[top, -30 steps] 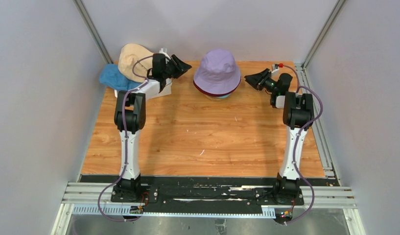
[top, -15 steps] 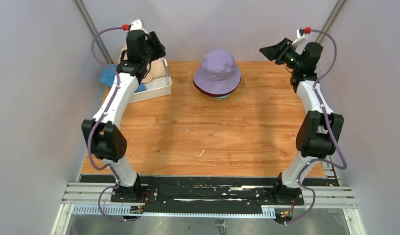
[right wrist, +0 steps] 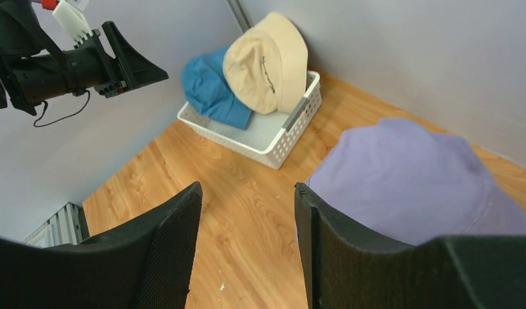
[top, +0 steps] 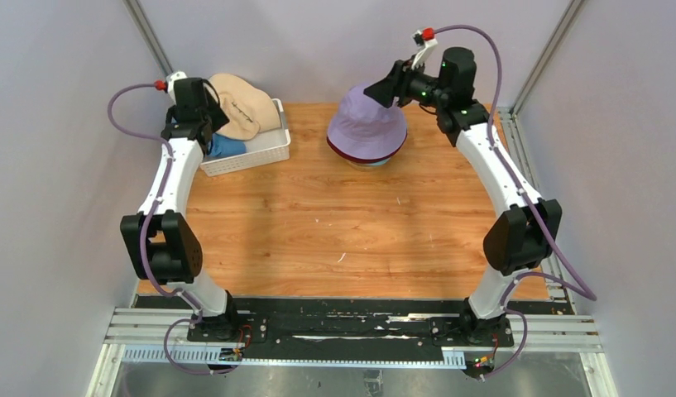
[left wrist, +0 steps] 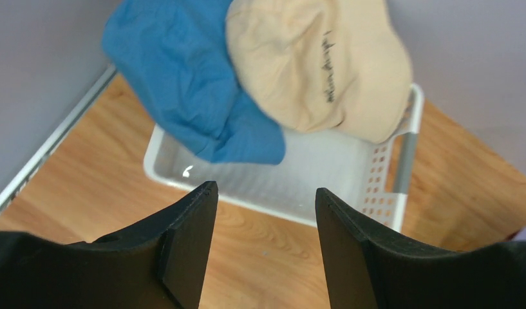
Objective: Stack the hats
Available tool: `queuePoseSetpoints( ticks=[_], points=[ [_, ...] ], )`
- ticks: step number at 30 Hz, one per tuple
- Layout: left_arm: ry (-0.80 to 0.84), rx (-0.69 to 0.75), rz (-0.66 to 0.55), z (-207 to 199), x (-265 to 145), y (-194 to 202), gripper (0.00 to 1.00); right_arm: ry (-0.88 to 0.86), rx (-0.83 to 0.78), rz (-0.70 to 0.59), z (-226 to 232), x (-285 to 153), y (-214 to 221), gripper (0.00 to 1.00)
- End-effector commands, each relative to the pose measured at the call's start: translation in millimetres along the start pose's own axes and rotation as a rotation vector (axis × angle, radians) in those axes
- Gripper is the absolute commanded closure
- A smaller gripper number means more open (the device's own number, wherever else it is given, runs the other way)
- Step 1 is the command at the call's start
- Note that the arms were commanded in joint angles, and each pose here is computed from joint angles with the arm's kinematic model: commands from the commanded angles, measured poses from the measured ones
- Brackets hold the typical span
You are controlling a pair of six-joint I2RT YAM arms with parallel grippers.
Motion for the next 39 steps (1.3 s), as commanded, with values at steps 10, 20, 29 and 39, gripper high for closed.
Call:
queuePoseSetpoints(
  ticks=[10,20,29,39],
  points=[
    [-0.209,-0.246,-0.004,97.3,21.5,24.7,0.38,0.019,-0.007,0.097,-6.2,5.0,48.6,0.45],
    [-0.222,-0.277,0.033,110.1,84.4,32.9,0.35,-0.015,-0.003,0.097,2.9,3.6,45.5,0.46],
    [-0.227,-0.279,0.041,124.7,120.9,48.3,0.30,-0.016,-0.016,0.096,6.4,0.7,40.7,0.46],
    [-0.151,-0.268,-0.020,119.9,156.1,41.2,0.32,-0.006,-0.013,0.095,4.4,-0.5,42.3,0.46]
  ],
)
Point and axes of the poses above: each gripper's point midway between its finger pads, its own x axis out along the fingers, its own z axis along the line the jaws close on, y = z × x, the point moved 1 cm from there along -x, back along the fingers, and after that the axes turned 9 degrees about x, right-handed, at the moved point
